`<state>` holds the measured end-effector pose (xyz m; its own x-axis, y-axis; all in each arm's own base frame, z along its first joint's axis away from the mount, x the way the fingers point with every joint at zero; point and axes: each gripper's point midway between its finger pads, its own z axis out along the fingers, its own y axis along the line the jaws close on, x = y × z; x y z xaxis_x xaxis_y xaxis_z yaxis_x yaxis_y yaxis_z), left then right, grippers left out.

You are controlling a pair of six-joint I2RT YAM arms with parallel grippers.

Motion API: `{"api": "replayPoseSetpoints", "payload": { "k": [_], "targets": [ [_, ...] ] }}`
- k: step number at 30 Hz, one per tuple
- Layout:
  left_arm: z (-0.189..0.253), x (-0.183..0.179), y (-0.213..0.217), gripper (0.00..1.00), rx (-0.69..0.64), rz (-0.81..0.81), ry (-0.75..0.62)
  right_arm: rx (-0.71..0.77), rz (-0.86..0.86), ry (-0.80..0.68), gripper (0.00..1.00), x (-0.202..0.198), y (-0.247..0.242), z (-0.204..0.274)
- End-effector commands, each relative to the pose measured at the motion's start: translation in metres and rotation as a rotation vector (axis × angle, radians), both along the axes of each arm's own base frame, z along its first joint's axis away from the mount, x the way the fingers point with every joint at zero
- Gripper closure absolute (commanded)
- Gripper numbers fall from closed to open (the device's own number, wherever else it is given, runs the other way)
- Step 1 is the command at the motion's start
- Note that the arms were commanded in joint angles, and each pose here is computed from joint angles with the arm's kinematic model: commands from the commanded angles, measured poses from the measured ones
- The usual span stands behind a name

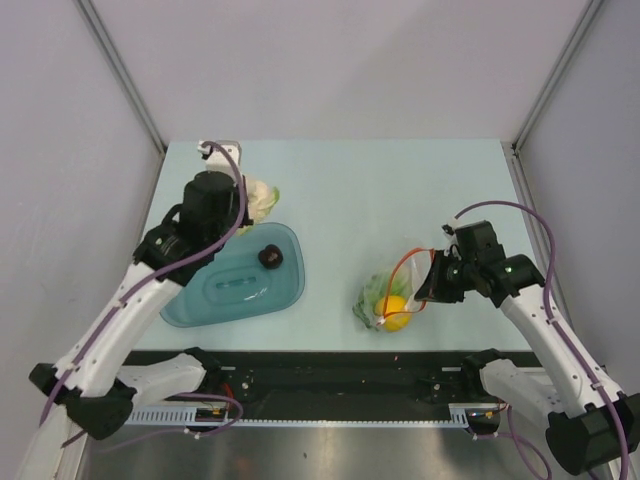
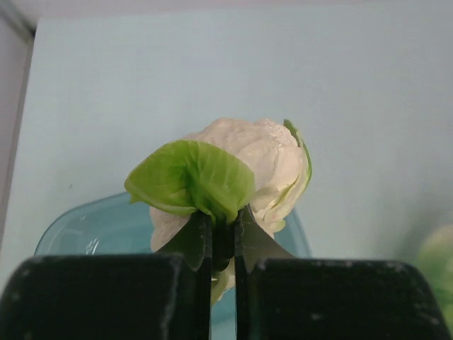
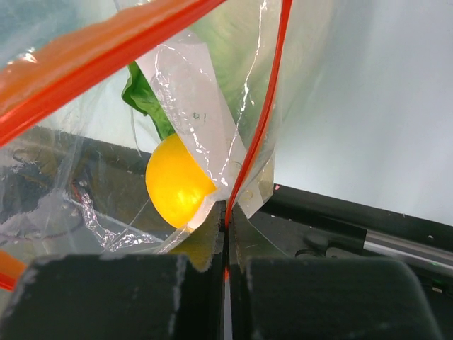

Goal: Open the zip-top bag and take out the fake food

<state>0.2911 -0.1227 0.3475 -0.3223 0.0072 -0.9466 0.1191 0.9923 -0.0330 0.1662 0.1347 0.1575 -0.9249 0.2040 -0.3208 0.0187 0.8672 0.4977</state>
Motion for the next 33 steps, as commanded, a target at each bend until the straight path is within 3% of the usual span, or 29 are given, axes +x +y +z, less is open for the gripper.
{"api": "replayPoseSetpoints", "payload": {
  "k": [1, 5, 10, 15, 19, 21, 27, 33],
  "targets": [
    [-0.069, 0.013, 0.034, 1.0, 0.001, 0.158, 0.223, 0.016, 0.028, -0.031, 1.0, 0.006, 0.004, 0.004],
    [-0.125, 0.015, 0.032, 1.0, -0.079, 0.174, 0.399, 0.012, 0.027, -0.031, 1.0, 0.007, 0.003, 0.004],
    [-0.182, 0.006, 0.025, 0.99, -0.149, 0.192, 0.522, 0.018, 0.018, -0.029, 1.0, 0.008, 0.003, 0.005],
    [-0.211, 0.011, 0.032, 0.9, -0.155, 0.238, 0.574, 0.018, 0.017, -0.033, 1.0, 0.008, 0.003, 0.006],
    [-0.219, 0.01, 0.037, 0.44, -0.151, 0.263, 0.59, 0.02, 0.014, -0.033, 1.0, 0.008, 0.003, 0.007],
    [-0.21, 0.011, 0.033, 0.34, -0.18, 0.237, 0.558, 0.024, 0.011, -0.036, 1.0, 0.008, 0.003, 0.008],
    [-0.148, 0.002, -0.005, 0.32, -0.33, -0.007, 0.413, 0.028, 0.01, -0.041, 1.0, 0.007, 0.003, 0.011],
    [-0.054, -0.034, -0.107, 0.34, -0.533, -0.513, 0.205, 0.033, 0.006, -0.042, 1.0, 0.004, 0.003, 0.012]
  ]
}}
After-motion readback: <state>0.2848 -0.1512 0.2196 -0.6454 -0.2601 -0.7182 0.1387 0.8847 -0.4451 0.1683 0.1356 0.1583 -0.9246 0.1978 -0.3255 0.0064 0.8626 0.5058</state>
